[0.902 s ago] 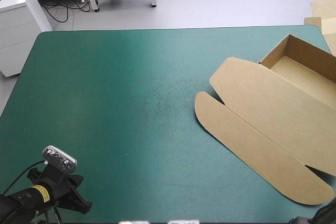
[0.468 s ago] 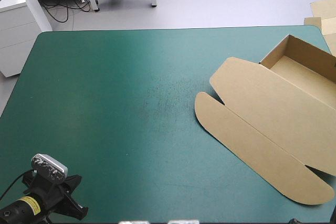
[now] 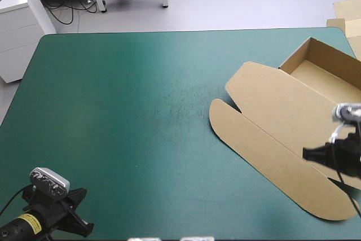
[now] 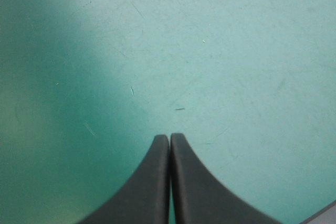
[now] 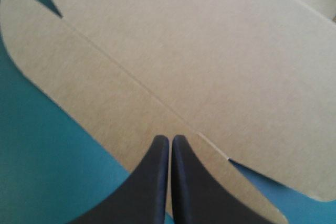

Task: Fold the box

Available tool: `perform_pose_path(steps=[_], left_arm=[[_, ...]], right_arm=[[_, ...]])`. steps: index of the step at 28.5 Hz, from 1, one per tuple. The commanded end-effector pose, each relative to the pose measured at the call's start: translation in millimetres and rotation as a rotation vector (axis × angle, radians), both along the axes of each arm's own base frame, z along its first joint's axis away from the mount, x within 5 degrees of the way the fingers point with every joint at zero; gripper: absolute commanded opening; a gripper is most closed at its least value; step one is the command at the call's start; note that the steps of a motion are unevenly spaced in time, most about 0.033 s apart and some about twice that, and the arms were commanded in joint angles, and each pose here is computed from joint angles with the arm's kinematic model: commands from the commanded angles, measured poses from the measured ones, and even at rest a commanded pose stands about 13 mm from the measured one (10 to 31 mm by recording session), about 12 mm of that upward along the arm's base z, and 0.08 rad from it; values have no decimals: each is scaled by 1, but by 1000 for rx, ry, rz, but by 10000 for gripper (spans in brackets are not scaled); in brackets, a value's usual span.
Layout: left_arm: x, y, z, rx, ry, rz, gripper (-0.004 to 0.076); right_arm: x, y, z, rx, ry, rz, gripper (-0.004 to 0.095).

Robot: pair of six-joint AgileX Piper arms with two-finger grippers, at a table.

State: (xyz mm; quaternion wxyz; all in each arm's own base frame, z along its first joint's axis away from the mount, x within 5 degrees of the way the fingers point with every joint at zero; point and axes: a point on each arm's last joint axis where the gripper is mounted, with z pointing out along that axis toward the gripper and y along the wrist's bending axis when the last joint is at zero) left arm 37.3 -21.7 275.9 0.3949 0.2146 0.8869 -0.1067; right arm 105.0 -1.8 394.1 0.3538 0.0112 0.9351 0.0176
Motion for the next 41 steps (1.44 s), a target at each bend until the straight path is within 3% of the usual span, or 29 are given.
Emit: perform_pose_path(steps=[1, 8, 19, 24, 41], left_arm=[[3, -3, 11, -48, -54, 1, -10], [3, -3, 10, -51, -50, -1, -10], [3, -3, 10, -50, -51, 0, -10], [3, -3, 10, -50, -51, 0, -10], [3, -3, 10, -50, -51, 0, -10]], right_arm=[[-36, 6, -13, -18, -69, 50, -1], [-77, 7, -62, -35, -113, 65, -1], [-101, 11, -112, -17, -147, 80, -1], [-110, 13, -112, -57, -227, 136, -1], [-115, 14, -114, -40, -244, 131, -1]])
